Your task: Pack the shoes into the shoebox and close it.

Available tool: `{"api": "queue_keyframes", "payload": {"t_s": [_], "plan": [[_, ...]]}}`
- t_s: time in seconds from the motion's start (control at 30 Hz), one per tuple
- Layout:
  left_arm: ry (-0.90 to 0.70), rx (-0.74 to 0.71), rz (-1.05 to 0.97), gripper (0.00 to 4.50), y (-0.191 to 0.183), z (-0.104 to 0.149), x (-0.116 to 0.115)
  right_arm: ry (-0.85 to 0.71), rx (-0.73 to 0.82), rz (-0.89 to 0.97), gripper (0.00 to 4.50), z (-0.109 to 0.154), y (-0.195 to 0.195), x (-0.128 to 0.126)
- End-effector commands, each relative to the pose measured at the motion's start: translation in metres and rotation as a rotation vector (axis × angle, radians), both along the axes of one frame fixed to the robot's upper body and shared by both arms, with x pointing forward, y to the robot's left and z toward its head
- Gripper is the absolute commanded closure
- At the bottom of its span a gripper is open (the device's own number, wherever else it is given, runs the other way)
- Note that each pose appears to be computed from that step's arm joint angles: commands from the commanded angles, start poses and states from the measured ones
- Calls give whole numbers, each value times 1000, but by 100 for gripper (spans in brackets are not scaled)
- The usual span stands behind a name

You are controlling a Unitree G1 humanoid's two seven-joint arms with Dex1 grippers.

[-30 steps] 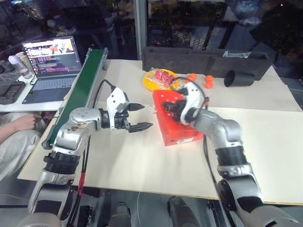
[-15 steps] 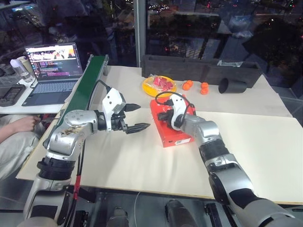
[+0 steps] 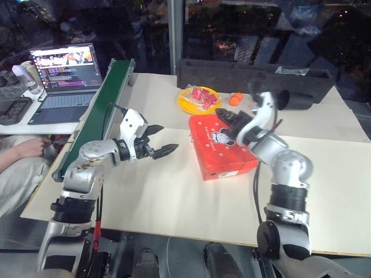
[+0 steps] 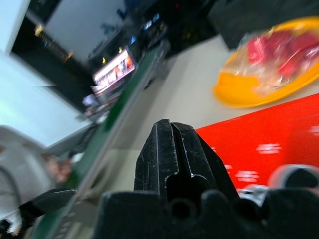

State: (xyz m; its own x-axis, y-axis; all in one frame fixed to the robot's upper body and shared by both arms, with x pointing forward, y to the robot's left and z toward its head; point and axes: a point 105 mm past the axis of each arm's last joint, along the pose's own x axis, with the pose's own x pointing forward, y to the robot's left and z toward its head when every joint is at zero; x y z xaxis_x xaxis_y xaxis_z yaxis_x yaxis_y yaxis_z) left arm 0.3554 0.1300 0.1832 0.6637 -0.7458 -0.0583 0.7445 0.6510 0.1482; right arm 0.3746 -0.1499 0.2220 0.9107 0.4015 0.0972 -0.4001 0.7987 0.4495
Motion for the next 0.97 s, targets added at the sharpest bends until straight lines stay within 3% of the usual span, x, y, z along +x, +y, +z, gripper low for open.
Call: {"api": "queue_keyframes", "payload": {"t_s": [0.03, 0.13, 0.33, 0.43, 0.97], "plan": [[-52, -35, 149, 0, 23, 3, 7, -122, -305, -160, 444, 9, -37, -23], [-44, -98, 346, 0, 50, -10, 16, -68, -589, -289, 444, -28, -86, -49], [-38, -180, 539, 0, 77, -22, 22, -87, -787, -420, 444, -32, -122, -66], [-39, -157, 539, 0, 70, -36, 17, 61, -860, -541, 444, -65, -150, -70], [-66, -197, 618, 0, 63, -45, 19, 205, -774, -729, 444, -104, -181, -79]]}}
